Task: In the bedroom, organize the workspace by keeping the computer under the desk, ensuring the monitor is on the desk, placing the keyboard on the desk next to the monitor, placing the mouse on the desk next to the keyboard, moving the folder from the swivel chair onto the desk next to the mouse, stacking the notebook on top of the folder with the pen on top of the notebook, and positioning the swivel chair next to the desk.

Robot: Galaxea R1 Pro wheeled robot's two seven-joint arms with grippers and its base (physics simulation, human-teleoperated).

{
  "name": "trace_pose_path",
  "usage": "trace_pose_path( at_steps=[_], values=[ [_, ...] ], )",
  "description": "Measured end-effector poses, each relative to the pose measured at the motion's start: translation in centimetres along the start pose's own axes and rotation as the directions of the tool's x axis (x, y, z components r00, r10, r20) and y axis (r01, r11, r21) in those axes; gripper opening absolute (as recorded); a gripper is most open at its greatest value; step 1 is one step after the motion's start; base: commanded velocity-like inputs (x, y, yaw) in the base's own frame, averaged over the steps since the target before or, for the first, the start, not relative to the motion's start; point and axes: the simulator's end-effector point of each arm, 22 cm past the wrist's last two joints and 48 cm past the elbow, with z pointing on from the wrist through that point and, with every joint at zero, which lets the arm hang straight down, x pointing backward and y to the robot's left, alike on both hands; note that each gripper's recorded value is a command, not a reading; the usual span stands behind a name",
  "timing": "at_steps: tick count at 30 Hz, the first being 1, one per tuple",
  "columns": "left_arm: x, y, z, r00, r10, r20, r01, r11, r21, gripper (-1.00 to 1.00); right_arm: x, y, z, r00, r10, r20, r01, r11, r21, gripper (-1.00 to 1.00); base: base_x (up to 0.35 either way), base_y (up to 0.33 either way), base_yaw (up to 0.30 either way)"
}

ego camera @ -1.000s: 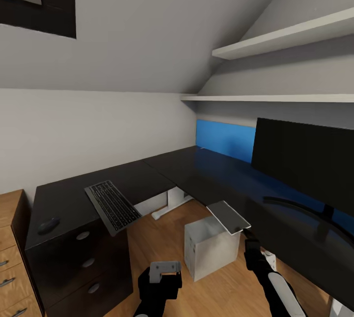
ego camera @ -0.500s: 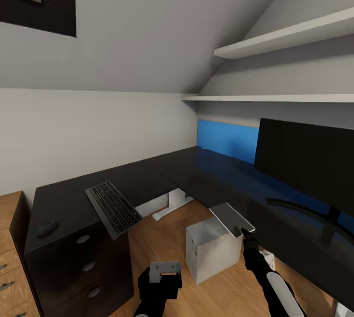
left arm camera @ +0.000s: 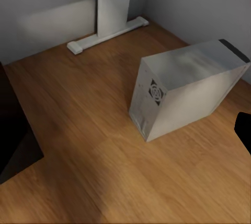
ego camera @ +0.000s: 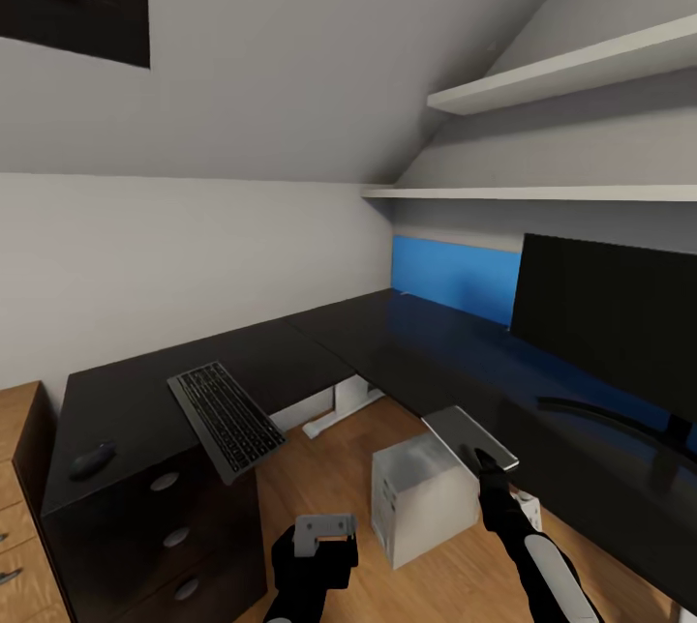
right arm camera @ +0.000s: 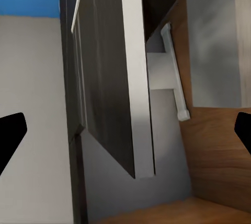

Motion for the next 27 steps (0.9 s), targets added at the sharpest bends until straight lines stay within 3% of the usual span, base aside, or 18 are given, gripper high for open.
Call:
trace_pose_path(
  at_steps=[24, 25, 27],
  values=[
    [0.1, -0.1, 0.0, 1.000, 0.002, -0.002, -0.002, 1.000, 0.001, 1.00, -0.9, 0.2, 0.0, 1.000, -0.010, 0.011, 0.010, 1.000, -0.004, 1.00, 0.058, 0.003, 0.000],
    [0.1, -0.1, 0.0, 1.000, 0.002, -0.002, -0.002, 1.000, 0.001, 1.00, -0.9, 0.2, 0.0, 1.000, -0.011, 0.012, 0.011, 1.000, -0.004, -1.00, 0.009, 0.000, 0.000],
    [0.1, -0.1, 0.0, 1.000, 0.003, -0.003, -0.003, 1.000, 0.001, 1.00, -1.0, 0.2, 0.0, 1.000, -0.012, 0.013, 0.012, 1.000, -0.001, -1.00, 0.002, 0.000, 0.000]
  ],
)
